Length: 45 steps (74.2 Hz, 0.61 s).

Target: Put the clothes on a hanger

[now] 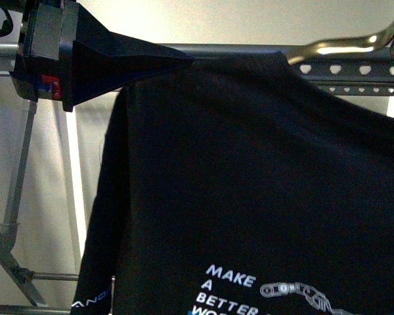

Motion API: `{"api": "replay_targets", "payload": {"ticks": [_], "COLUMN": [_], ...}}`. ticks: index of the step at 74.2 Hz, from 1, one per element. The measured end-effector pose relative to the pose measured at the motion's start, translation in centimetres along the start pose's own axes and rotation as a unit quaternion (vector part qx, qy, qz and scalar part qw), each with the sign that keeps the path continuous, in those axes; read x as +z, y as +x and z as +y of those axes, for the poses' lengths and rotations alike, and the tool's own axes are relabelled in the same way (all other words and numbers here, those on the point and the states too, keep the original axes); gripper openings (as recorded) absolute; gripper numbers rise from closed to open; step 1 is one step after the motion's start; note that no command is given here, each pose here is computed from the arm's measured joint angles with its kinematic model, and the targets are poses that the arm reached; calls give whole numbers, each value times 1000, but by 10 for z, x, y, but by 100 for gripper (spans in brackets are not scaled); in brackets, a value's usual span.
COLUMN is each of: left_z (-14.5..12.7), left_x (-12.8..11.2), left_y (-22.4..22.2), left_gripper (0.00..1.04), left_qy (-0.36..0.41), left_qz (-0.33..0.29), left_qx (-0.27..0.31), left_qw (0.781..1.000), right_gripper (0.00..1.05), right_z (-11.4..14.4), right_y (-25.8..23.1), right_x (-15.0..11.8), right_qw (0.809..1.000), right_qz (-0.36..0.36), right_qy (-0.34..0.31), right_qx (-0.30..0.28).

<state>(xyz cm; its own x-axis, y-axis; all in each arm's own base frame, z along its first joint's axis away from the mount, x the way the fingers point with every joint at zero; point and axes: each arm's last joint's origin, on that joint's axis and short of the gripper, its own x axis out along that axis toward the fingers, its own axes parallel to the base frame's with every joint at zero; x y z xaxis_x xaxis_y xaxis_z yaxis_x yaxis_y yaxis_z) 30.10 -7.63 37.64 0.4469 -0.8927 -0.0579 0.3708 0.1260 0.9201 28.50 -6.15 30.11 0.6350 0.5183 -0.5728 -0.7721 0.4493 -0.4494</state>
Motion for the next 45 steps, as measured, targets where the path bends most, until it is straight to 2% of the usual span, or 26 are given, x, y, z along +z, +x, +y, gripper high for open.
{"api": "replay_targets", "payload": {"ticks": [7, 10, 12, 14, 16, 17, 20, 21, 23, 24, 25, 27, 28, 33, 35, 37, 39, 40, 42, 45], "left_z": [0, 1, 3, 11, 15, 20, 27, 32, 36, 40, 41, 44, 46, 50, 50, 50, 48, 46, 40, 24], "left_x": [-1, -4, -5, -4, -3, -3, -2, -2, -1, -1, -1, -1, -1, -4, -6, -6, -6, -5, -5, -2], "left_y": [1, 2, 0, -3, -6, -9, -15, -19, -22, -27, -28, -32, -35, -46, -48, -50, -51, -54, -56, -61], "left_gripper": [98, 98, 98, 98, 98, 98, 98, 98, 98, 98, 98, 98, 98, 98, 98, 95, 92, 88, 85, 77], "left_qy": [-4, -44, -87, -168, -206, -234, -299, -338, -375, -417, -424, -462, -486, -548, -558, -562, -566, -563, -560, -546], "left_qz": [9, 59, 68, 55, 46, 42, 29, 20, 9, -4, -5, -20, -29, -36, -37, -8, 28, 67, 105, 170], "left_qx": [11, 111, 169, 241, 274, 302, 338, 359, 379, 397, 404, 419, 433, 483, 490, 502, 511, 520, 519, 502], "left_qw": [1000, 991, 979, 954, 938, 923, 892, 870, 846, 818, 810, 782, 759, 682, 669, 657, 646, 639, 638, 649], "right_gripper": [9, 9, 9, 9, 9, 9, 9, 9, 9, 9, 9, 9, 9, 9, 9, 8, 8, 8, 8, 8], "right_z": [8, 11, 13, 17, 18, 19, 20, 20, 21, 22, 23, 24, 25, 35, 38, 43, 46, 48, 51, 56], "right_y": [-2, -3, -5, -6, -7, -8, -9, -10, -11, -12, -13, -15, -18, -29, -32, -35, -37, -38, -40, -43], "right_x": [-9, -12, -12, -12, -12, -11, -9, -8, -7, -5, -4, -2, 1, 10, 11, 13, 13, 14, 14, 13], "right_qw": [999, 997, 995, 992, 990, 989, 985, 983, 980, 977, 975, 973, 971, 957, 954, 949, 946, 941, 936, 925], "right_qz": [13, 20, 23, 23, 22, 21, 16, 11, 7, 3, 1, -2, -5, -20, -22, -26, -28, -33, -36, -41], "right_qy": [45, 69, 85, 110, 122, 134, 155, 169, 185, 201, 209, 218, 230, 284, 295, 311, 319, 334, 347, 375], "right_qx": [28, 40, 48, 60, 65, 67, 68, 69, 72, 73, 73, 71, 68, 57, 51, 49, 48, 48, 48, 50]}}
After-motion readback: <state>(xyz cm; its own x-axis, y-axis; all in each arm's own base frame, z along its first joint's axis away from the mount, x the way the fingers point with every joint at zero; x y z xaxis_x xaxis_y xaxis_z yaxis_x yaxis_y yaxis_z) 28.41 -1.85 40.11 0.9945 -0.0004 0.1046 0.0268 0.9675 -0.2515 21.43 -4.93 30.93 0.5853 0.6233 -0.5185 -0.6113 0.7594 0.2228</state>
